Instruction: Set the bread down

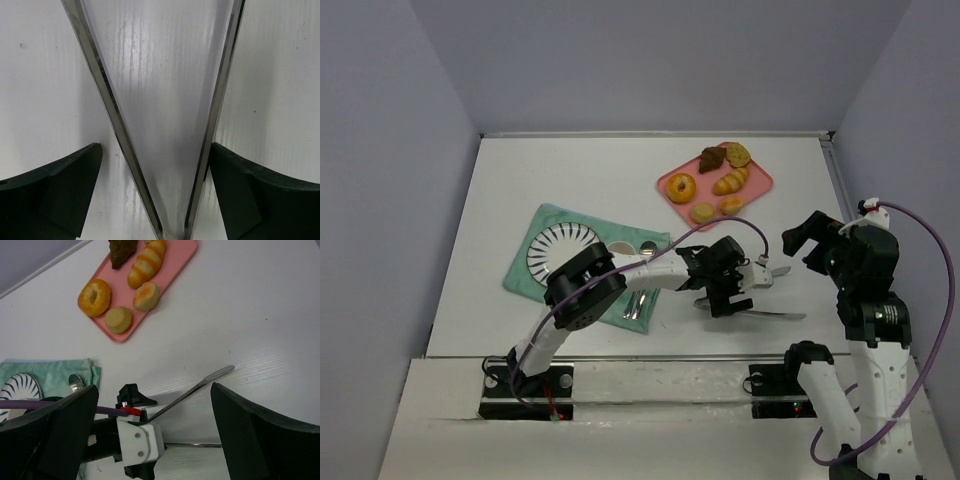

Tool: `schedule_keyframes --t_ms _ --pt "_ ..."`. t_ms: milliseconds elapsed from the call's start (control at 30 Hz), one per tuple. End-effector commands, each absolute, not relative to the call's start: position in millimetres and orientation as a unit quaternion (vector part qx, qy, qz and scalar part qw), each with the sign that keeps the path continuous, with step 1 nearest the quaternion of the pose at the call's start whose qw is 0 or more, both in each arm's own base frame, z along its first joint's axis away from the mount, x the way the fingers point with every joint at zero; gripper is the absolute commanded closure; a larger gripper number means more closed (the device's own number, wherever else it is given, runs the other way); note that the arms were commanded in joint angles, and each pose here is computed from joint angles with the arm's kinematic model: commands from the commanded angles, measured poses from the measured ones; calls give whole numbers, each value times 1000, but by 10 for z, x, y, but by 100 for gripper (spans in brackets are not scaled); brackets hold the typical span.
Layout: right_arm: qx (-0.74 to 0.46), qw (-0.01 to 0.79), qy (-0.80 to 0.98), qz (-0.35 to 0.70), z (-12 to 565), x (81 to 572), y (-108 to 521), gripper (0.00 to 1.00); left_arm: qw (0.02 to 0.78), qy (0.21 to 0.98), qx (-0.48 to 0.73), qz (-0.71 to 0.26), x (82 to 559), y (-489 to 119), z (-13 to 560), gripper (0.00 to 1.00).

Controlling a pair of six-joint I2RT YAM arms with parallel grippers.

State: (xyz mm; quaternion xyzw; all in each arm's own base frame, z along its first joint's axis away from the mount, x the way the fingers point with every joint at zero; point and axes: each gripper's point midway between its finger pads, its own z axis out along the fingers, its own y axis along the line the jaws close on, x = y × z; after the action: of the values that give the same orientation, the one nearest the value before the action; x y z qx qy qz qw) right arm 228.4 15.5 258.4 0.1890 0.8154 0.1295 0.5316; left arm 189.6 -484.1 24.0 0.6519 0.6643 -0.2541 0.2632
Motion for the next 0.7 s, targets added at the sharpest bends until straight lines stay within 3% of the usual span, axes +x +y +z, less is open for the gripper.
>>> schedule_keyframes --t_ms 0,233,367,400,500,667 --pt "179 556 802 126 2715 2322 132 0 237 650 667 -275 1771 -4915 200 1" --pt "180 558 800 123 2720 2318 122 0 229 642 677 -278 1780 -4990 123 1" --pt "182 559 800 122 2724 2316 114 0 227 646 676 -273 1800 -4982 101 8" --pt "182 559 800 121 2720 2314 111 0 230 646 675 -272 1799 -4984 125 13" --pt "185 562 797 120 2736 2312 100 0 249 653 663 -268 1856 -4989 235 41" --pt "191 590 775 122 2871 2260 76 0 300 652 638 -279 1918 -5041 625 59"
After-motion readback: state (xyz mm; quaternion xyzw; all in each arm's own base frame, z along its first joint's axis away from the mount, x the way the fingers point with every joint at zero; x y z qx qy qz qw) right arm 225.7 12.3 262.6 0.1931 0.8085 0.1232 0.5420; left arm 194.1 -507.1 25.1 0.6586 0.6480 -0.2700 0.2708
